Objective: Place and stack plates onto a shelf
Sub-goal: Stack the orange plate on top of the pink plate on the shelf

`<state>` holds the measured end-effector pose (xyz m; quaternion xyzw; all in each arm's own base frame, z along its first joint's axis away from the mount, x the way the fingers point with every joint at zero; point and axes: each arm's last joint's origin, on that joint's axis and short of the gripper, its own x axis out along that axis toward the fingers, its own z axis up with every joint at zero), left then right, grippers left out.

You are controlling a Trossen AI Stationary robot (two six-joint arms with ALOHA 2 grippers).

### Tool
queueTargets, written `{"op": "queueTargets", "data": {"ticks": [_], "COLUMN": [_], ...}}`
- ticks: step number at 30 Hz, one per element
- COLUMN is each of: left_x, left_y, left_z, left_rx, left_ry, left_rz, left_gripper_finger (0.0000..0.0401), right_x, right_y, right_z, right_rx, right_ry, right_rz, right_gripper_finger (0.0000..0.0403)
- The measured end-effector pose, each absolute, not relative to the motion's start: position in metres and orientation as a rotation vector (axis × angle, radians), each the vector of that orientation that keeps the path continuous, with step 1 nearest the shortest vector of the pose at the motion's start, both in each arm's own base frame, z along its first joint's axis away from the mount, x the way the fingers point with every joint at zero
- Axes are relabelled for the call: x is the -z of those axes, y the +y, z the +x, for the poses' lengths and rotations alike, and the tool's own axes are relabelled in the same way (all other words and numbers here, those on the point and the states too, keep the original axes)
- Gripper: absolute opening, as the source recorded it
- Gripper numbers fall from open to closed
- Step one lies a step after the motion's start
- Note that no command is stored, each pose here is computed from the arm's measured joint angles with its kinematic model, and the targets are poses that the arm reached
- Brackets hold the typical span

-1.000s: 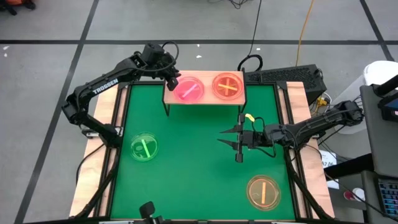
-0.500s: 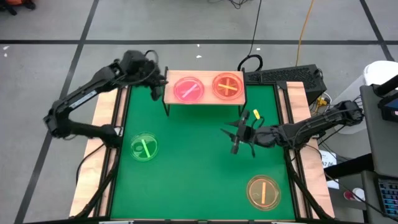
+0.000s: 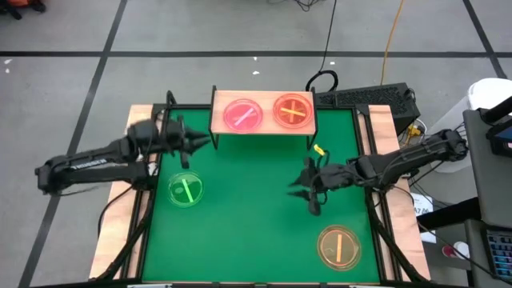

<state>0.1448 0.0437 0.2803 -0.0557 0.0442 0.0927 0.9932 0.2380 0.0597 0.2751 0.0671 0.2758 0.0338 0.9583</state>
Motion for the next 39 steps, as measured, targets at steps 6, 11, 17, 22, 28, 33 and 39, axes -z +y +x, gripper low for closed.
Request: {"op": "queueTargets", "data": {"ticks": [6,11,17,22,28,33,39], "left_x": [-0.236,-0.221,-0.220,-0.222,-0.221,-0.221,-0.221], "left_y": [0.018,-0.001,-0.016,-0.018,-0.018,-0.018,-0.018], "left_z": [0.150,0.153,0.154,0.153,0.153,0.153,0.153], "left_rx": [-0.170,-0.192,-0.167,-0.169,-0.170,-0.170,-0.170], "left_ry": [0.103,0.161,0.165,0.149,0.149,0.149,0.150], "left_rz": [-0.119,-0.088,-0.057,-0.049,-0.062,-0.062,-0.065], "left_gripper_finger": [0.0106,0.0106,0.0106,0.0106,0.0106,0.0106,0.0106], "right_x": [-0.255,-0.232,-0.187,-0.146,-0.118,-0.110,-0.106], "right_y": [0.062,0.073,0.075,0.072,0.072,0.073,0.072], "right_z": [0.221,0.209,0.185,0.158,0.144,0.143,0.141], "right_rx": [-0.124,-0.146,-0.088,-0.011,-0.126,-0.231,-0.219], "right_ry": [0.881,0.982,1.272,1.467,1.449,1.375,1.362], "right_rz": [0.366,0.394,0.769,0.930,0.958,0.985,0.997], "right_gripper_finger": [0.0110,0.0110,0.0110,0.0110,0.0110,0.0110,0.0109]}}
